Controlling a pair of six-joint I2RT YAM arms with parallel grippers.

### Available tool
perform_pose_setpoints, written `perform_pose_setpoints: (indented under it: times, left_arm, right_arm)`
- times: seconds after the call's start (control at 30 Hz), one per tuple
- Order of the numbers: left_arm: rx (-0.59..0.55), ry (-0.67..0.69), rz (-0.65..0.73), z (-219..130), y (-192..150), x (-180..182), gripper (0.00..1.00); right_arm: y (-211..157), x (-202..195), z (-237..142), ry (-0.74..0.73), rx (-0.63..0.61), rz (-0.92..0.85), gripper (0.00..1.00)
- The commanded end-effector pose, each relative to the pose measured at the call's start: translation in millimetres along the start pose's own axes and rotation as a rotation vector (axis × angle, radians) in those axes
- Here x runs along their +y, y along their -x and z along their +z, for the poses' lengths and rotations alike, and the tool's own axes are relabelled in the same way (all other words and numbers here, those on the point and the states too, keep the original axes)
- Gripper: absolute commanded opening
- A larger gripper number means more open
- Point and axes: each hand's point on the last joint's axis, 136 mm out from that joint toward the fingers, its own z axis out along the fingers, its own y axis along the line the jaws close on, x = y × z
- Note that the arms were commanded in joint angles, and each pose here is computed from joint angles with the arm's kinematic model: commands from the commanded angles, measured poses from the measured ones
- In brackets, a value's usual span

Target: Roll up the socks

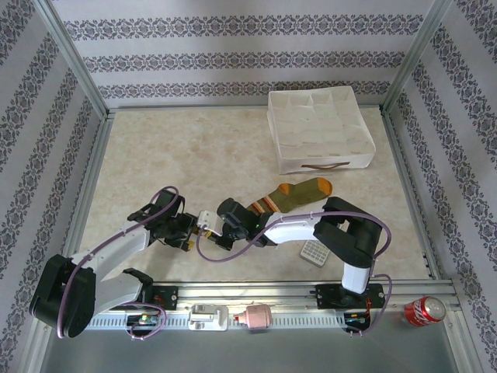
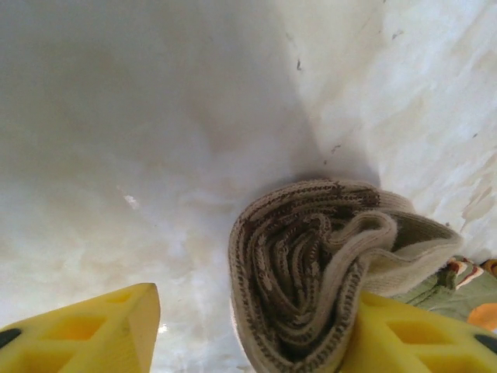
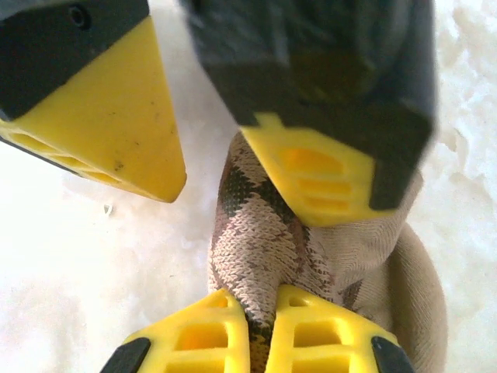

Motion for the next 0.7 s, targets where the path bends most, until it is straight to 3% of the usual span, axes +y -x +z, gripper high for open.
perform_pose_setpoints:
  times: [0.0, 0.67]
  left_arm:
    - [0.009, -0.022, -0.014, -1, 1, -5, 0.62]
    - [-0.030, -0.135, 0.081, -20, 1, -32, 0.65]
  right_arm:
    - [-81, 13, 4, 0.094, 0.264, 0.165, 0.00]
    - [-92, -12, 10, 0.358, 0.282, 0.670, 0.00]
